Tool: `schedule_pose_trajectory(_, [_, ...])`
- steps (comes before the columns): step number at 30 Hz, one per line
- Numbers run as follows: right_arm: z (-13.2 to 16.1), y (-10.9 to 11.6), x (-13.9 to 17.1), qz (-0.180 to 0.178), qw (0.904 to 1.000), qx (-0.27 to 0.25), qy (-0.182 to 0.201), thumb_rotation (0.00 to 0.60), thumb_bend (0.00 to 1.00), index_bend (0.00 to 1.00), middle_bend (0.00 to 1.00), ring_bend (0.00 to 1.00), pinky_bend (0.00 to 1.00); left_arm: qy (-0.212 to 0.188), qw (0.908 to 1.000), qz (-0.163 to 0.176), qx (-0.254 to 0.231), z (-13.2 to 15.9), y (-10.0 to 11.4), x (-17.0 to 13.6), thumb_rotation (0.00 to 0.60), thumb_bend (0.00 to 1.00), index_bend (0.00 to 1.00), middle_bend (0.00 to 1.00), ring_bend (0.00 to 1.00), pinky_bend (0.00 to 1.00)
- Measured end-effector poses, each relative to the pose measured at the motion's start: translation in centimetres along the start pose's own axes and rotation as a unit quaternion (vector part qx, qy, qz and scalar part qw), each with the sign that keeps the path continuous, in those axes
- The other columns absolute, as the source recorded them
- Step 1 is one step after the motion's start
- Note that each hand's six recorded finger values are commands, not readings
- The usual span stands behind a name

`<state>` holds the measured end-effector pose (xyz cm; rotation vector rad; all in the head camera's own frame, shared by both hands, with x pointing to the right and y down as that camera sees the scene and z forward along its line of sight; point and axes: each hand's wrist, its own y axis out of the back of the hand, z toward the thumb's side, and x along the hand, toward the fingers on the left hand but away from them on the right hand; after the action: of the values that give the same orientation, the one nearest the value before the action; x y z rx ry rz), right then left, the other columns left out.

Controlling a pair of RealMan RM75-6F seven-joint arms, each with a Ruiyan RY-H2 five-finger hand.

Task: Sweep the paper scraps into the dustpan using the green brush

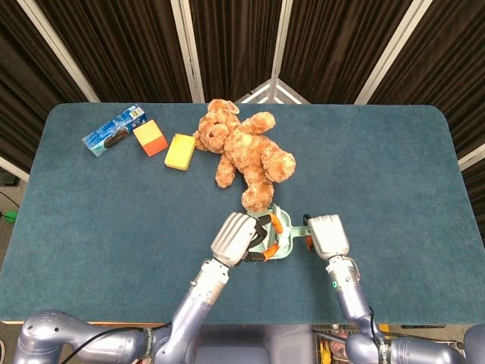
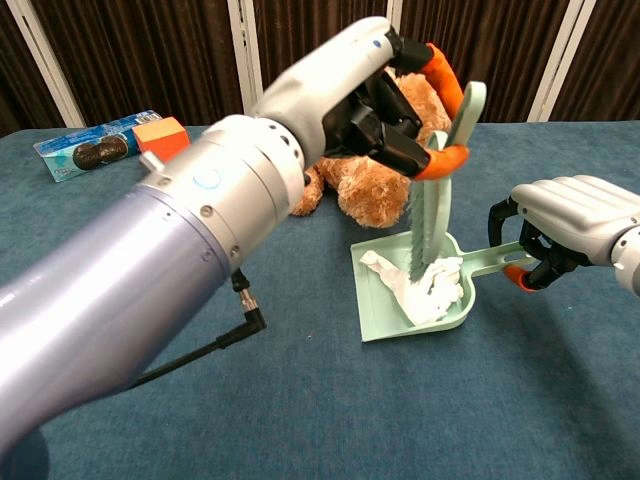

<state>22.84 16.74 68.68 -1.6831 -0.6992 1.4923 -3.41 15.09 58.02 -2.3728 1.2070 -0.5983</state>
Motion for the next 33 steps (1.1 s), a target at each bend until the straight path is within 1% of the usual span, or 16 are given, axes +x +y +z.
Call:
schedule_pose_trajectory(6, [-0.1,0.0,0.2,0.002,1.0,0.002,-0.002,0.6,0.51,0.65,0.9,0.9,0.92,0.002,0.9999,0.006,-0.008,-0.2,1.1,0.0,0.6,0.58,0.84,1.0,1.0,1.0])
schedule_pose_trajectory(10, [-0.4,-0.1,0.1,0.004,1.0,0.004,-0.005,0.6,0.51,0.64,0.9,0.9,0.92,-0.005,0.9999,0.009,0.008,-0.4,2.6,-0.1,0.6,0.57,0.84,1.0,1.0,1.0])
schedule_pose_trajectory(11, [-0.4,-0.1,0.1,0.004,1.0,0.004,-0.006,0.6,0.51,0.6,0.9,0.9,0.92,-0.007,0.9998,0.01,0.014,-0.5,3.0,-0.2,0.6,0.57,0.84,1.0,1.0,1.0])
schedule_pose_trajectory(13, [-0.4,-0.2,0.1,0.005,0.9999,0.005,-0.007,0.6,0.51,0.47,0.9,0.9,0.92,-0.013,0.9993,0.013,0.032,-0.8,4.1,-0.3,0.6,0.57,0.84,1.0,1.0,1.0])
schedule_pose_trajectory(14, [-0.5,-0.3,0.1,0.006,0.9999,0.007,-0.008,0.6,0.51,0.33,0.9,0.9,0.92,-0.015,0.999,0.015,0.039,-1.0,4.7,-0.4,0.6,0.57,0.84,1.0,1.0,1.0])
schedule_pose_trajectory(15, [-0.5,-0.3,0.1,0.006,0.9999,0.008,-0.009,0.6,0.51,0.23,0.9,0.9,0.92,-0.016,0.9987,0.017,0.045,-1.2,5.2,-0.5,0.6,0.57,0.84,1.0,1.0,1.0])
schedule_pose_trajectory(17, [-0.5,-0.4,0.1,0.008,0.9998,0.013,-0.009,0.6,0.51,0.06,0.9,0.9,0.92,-0.019,0.9981,0.022,0.055,-1.6,6.5,-0.7,0.6,0.57,0.84,1.0,1.0,1.0])
schedule_pose_trajectory(18, [-0.6,-0.4,0.2,0.009,0.9998,0.015,-0.01,0.6,0.51,0.01,0.9,0.9,0.92,-0.019,0.9979,0.024,0.057,-1.7,7.1,-0.8,0.6,0.57,0.84,1.0,1.0,1.0])
schedule_pose_trajectory(22, [-0.6,-0.6,0.5,0.017,0.9994,0.026,-0.012,0.6,0.51,0.0,0.9,0.9,0.92,-0.018,0.9973,0.034,0.063,-2.2,9.2,-1.2,0.6,0.57,0.84,1.0,1.0,1.0])
schedule_pose_trajectory(29, [-0.7,0.0,1.1,0.02,0.9986,0.045,-0.019,0.6,0.51,0.0,0.9,0.9,0.92,-0.016,0.9958,0.039,0.081,-2.8,11.8,-2.2,0.6,0.57,0.84,1.0,1.0,1.0])
schedule_pose_trajectory(33, [-1.1,0.8,1.4,0.011,0.9985,0.049,-0.021,0.6,0.51,0.0,0.9,0.9,0.92,-0.014,0.9932,0.033,0.111,-3.2,13.1,-2.8,0.6,0.57,0.84,1.0,1.0,1.0])
